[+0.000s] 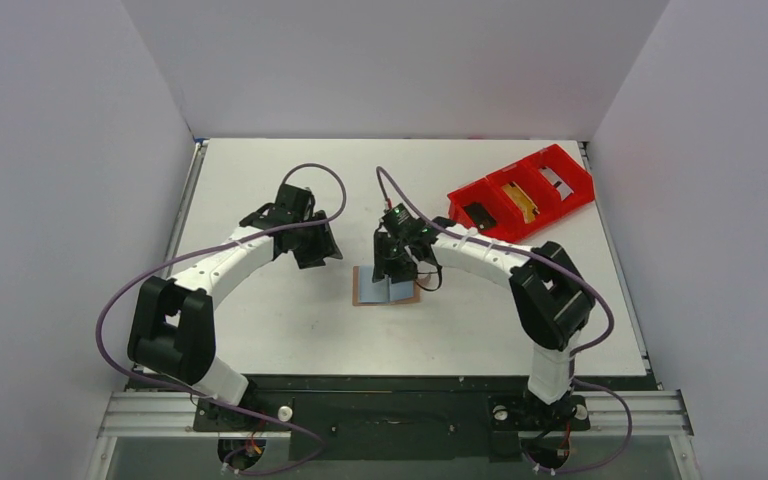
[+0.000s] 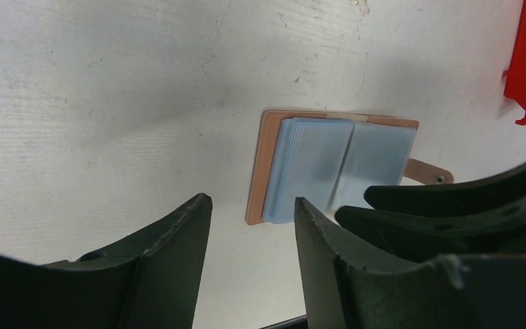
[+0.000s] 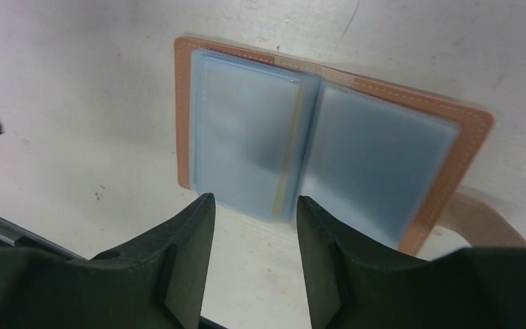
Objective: Take the credit cards out of the card holder
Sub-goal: Remove the credit card from the card holder.
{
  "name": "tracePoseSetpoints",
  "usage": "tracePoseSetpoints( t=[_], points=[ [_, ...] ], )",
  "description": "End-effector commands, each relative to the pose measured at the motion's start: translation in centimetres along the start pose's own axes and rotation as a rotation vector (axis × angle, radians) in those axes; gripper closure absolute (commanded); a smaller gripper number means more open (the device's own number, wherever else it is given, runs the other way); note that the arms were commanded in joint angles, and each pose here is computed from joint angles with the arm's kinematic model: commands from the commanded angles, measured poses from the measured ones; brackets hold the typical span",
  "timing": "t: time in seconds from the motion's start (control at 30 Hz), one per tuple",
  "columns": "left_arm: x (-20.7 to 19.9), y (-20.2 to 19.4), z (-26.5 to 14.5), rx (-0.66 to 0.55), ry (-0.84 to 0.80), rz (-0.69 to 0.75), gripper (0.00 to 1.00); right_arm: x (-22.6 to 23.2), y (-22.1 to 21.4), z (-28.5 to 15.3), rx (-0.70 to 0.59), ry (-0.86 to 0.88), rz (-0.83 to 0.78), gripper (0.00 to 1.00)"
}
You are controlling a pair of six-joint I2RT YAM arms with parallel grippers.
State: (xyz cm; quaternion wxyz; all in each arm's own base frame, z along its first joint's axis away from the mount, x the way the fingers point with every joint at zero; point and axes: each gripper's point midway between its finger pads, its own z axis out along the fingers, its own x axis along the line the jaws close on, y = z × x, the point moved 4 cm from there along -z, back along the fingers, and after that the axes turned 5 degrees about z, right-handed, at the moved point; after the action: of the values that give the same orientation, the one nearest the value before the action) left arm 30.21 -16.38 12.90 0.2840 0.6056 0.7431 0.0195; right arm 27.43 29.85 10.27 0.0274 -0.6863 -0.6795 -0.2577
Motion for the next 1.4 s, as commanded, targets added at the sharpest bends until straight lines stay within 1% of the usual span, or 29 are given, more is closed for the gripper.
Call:
tracePoseSetpoints(
  t=[0.0, 0.17, 0.37, 0.57, 0.7, 0.73, 0.77, 0.8, 0.97, 1.07, 1.37],
  points=[
    [-0.5, 0.9, -0.6, -0.043, -0.024, 0.017, 0.54, 1.6, 0.8, 1.4, -0.003, 0.036, -0.045, 0.56],
    [-0.2, 1.3, -0.9, -0.051, -0.025, 0.007, 0.54, 0.7, 0.4, 3.6, 0.042, -0.016, -0.075, 0.55],
    [-0.1, 1.6, -1.1, -0.052, -0.024, 0.009, 0.54, 0.8, 1.4, 4.8, 0.038, -0.052, -0.111, 0.53],
    [-0.1, 1.2, -0.7, -0.033, -0.034, -0.001, 0.54, 0.4, 1.1, 6.0, 0.068, -0.077, -0.125, 0.56],
    [0.2, 0.6, 0.0, -0.010, -0.034, -0.012, 0.54, -0.4, 0.6, 6.4, 0.089, -0.095, -0.124, 0.61],
    [0.1, 0.6, 0.1, -0.009, -0.043, -0.018, 0.54, -0.7, 0.2, 6.6, 0.099, -0.101, -0.119, 0.64],
    [0.1, 0.4, 0.2, -0.002, -0.046, -0.021, 0.54, -0.8, 0.1, 6.6, 0.101, -0.095, -0.116, 0.67],
    [-0.1, 0.3, 0.3, 0.000, -0.062, -0.027, 0.54, -1.2, -0.2, 6.6, 0.111, -0.098, -0.105, 0.75],
    [-0.6, -1.1, 1.3, 0.037, -0.083, -0.021, 0.55, -2.0, -1.0, 7.0, 0.141, -0.023, -0.049, 0.89],
    [-1.4, -1.5, 1.9, 0.056, -0.106, -0.013, 0.55, -2.1, -1.2, 7.0, 0.147, 0.018, -0.018, 1.00],
    [-4.3, -1.9, 3.2, 0.091, -0.150, 0.030, 0.62, -2.8, -1.2, 7.3, 0.162, 0.149, 0.096, 1.00]
  ],
)
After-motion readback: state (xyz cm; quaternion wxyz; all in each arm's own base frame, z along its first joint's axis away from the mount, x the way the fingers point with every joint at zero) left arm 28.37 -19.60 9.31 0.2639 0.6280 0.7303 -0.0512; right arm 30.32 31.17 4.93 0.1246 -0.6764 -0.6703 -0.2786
